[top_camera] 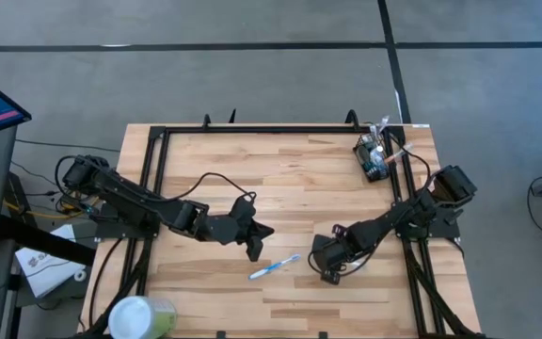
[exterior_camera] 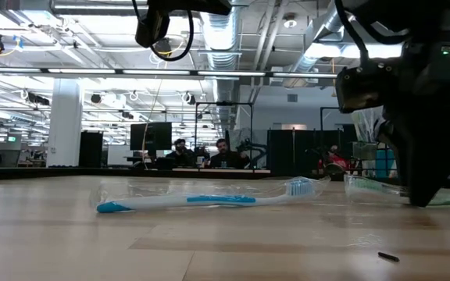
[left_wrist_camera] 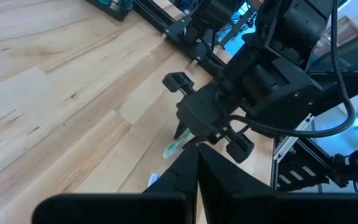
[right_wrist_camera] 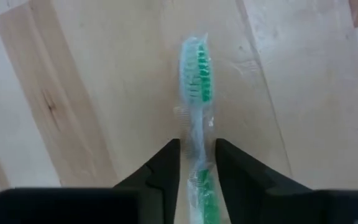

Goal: Pick & Place toothbrushing station
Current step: Put the green toothbrush in the left section of wire organizer

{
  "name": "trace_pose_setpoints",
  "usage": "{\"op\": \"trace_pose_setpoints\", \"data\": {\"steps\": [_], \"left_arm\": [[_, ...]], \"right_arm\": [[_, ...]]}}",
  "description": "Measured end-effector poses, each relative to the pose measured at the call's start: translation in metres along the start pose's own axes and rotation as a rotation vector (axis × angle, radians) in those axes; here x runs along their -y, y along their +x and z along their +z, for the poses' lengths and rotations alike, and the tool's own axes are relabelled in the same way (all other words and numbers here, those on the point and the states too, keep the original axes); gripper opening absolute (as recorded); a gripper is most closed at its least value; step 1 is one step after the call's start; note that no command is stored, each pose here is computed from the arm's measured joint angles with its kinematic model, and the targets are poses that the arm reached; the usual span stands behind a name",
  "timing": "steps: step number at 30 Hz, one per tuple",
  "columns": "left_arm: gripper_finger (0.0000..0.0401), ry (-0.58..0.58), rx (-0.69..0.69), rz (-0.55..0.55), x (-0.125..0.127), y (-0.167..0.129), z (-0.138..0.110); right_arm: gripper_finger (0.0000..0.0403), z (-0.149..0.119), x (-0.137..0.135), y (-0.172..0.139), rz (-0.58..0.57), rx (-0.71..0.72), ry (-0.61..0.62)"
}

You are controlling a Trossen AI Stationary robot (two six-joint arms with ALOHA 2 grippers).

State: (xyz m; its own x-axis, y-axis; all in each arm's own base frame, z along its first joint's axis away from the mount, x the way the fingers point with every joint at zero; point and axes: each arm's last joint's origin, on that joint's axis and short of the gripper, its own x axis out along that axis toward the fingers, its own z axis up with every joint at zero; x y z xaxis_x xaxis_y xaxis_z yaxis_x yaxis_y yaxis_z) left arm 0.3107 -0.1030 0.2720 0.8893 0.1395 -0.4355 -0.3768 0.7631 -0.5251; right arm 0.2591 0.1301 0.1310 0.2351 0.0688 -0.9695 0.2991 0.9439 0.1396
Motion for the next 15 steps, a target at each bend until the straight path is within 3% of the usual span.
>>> {"op": "trace_pose_setpoints", "data": {"steps": [10,15], "left_arm": [[0.0002,-0.001,0.004,-0.004,0.0005,-0.0001,0.0005],[0.0002,0.0,0.004,-0.004,0.0005,-0.0001,0.0005]], "right_arm": [[0.0014,-0.0009,0.0018,0.0003,-0.008,-0.018,0.003],[0.0016,-0.0015,0.0021,0.0004,-0.006,-0.029,0.011]]}}
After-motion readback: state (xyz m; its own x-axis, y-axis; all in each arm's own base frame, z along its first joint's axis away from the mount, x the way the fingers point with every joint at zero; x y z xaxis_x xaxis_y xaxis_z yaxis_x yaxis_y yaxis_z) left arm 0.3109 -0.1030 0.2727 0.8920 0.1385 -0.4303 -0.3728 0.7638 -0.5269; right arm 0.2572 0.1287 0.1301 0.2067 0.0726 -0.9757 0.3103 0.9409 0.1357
